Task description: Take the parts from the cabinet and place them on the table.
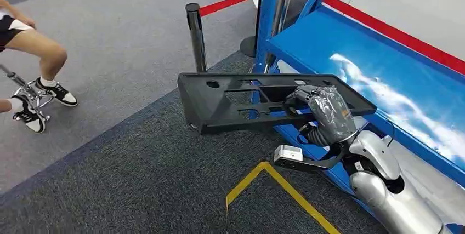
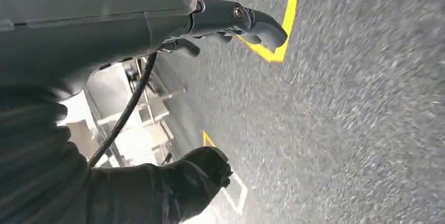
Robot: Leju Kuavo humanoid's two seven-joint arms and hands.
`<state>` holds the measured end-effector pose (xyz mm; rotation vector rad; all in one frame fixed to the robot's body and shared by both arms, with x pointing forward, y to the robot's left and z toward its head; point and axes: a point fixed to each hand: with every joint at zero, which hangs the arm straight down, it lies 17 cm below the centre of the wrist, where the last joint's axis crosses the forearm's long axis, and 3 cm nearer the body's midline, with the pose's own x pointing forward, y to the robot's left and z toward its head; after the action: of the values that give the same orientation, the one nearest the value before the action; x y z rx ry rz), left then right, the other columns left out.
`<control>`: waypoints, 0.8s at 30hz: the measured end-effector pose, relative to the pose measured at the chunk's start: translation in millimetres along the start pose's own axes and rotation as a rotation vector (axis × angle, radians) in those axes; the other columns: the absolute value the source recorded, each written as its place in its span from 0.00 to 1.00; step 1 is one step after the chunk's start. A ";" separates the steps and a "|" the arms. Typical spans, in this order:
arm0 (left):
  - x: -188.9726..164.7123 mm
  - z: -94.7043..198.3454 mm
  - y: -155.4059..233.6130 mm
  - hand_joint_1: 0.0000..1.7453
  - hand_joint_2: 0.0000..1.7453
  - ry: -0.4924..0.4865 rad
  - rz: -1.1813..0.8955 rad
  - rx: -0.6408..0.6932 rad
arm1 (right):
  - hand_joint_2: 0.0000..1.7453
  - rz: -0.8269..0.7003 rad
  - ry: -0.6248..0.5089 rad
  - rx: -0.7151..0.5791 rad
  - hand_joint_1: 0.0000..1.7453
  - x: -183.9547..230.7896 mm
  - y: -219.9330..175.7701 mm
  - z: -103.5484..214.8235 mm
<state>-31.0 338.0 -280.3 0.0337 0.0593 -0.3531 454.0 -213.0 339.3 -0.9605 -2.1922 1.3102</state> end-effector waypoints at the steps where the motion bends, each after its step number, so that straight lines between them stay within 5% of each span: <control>1: -0.5 0.0 -0.5 0.00 1.00 0.001 0.000 -0.001 | 1.00 0.000 0.000 -0.002 1.00 -0.1 -0.8 -0.9; 24: -0.9 -0.3 -4.7 0.00 1.00 -0.034 -0.011 -0.005 | 1.00 -0.006 0.010 0.012 1.00 -1.7 4.4 -1.1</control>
<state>-33.5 333.9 -280.7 0.0226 0.0262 -0.3647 457.3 -212.1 335.9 -0.9525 -2.1762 1.3116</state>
